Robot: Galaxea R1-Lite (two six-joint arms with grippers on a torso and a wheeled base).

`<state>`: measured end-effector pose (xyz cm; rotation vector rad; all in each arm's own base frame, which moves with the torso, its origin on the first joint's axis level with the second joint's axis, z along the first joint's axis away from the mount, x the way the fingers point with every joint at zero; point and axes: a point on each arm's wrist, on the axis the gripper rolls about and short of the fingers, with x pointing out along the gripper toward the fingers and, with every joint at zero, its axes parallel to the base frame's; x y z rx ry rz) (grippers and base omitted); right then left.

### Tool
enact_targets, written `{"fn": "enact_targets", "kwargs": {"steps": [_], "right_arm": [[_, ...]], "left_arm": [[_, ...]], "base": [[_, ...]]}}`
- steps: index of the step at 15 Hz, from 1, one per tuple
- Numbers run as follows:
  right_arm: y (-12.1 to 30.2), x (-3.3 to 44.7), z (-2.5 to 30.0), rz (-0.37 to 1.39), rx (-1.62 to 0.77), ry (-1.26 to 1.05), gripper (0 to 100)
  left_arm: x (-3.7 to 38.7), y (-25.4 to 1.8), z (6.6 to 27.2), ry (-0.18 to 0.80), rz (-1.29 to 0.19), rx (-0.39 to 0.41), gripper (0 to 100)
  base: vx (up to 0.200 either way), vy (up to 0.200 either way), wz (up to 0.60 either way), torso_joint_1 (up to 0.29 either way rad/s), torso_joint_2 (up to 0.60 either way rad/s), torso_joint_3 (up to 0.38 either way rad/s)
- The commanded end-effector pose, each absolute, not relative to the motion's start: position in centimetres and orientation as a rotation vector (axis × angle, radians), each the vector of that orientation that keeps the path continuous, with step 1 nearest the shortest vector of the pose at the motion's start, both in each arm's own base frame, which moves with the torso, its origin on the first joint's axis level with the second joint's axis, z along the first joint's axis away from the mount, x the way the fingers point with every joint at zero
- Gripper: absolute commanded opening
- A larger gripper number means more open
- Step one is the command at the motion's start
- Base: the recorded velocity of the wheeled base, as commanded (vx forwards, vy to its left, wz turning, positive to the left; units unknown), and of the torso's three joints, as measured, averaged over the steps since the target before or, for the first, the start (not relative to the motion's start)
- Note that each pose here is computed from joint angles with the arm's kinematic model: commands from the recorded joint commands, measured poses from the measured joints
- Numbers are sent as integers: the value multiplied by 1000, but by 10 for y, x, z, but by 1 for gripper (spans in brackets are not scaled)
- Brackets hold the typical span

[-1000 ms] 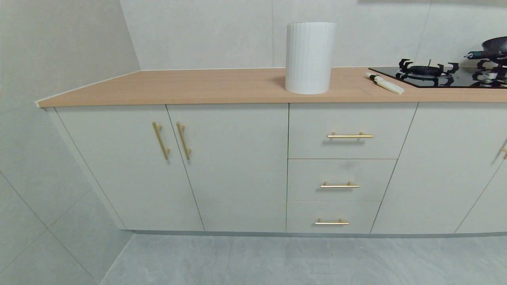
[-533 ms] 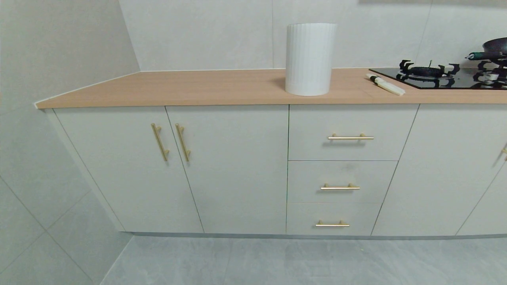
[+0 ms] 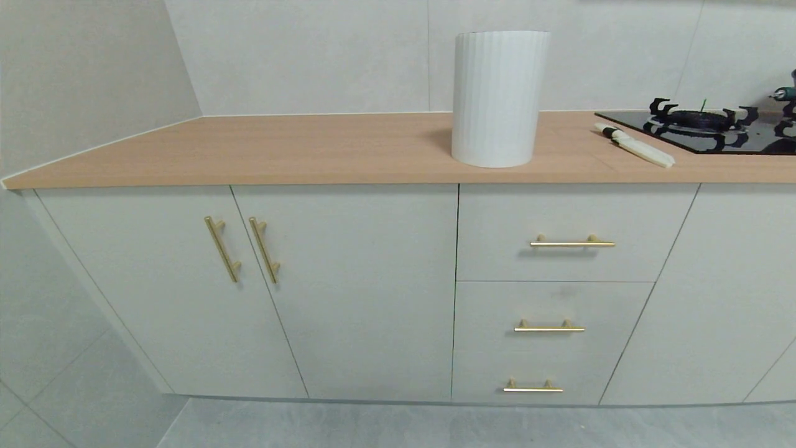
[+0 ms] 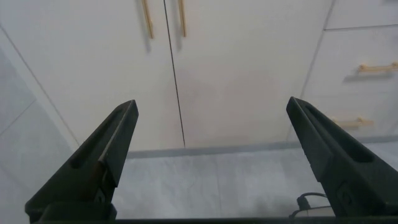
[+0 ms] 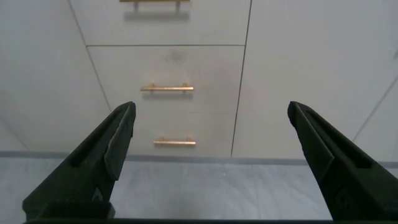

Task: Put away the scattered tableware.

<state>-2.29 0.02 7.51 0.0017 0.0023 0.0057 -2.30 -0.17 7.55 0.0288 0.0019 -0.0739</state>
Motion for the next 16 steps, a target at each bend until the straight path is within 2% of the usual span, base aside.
{"fn": "enact_targets", "kwargs": {"steps": [1, 13, 16], "right_arm": [[0, -23, 75, 6, 2, 5, 100], [0, -23, 75, 6, 2, 5, 100], [0, -23, 75, 6, 2, 5, 100]], "left_arm": [[-23, -2, 75, 2, -74, 29, 100], [-23, -2, 75, 2, -74, 29, 100], [-23, -2, 75, 2, -74, 27, 100]], "base": [[200, 0, 0, 2, 2, 2], [200, 0, 0, 2, 3, 2], [0, 0, 0, 0, 0, 0]]}}
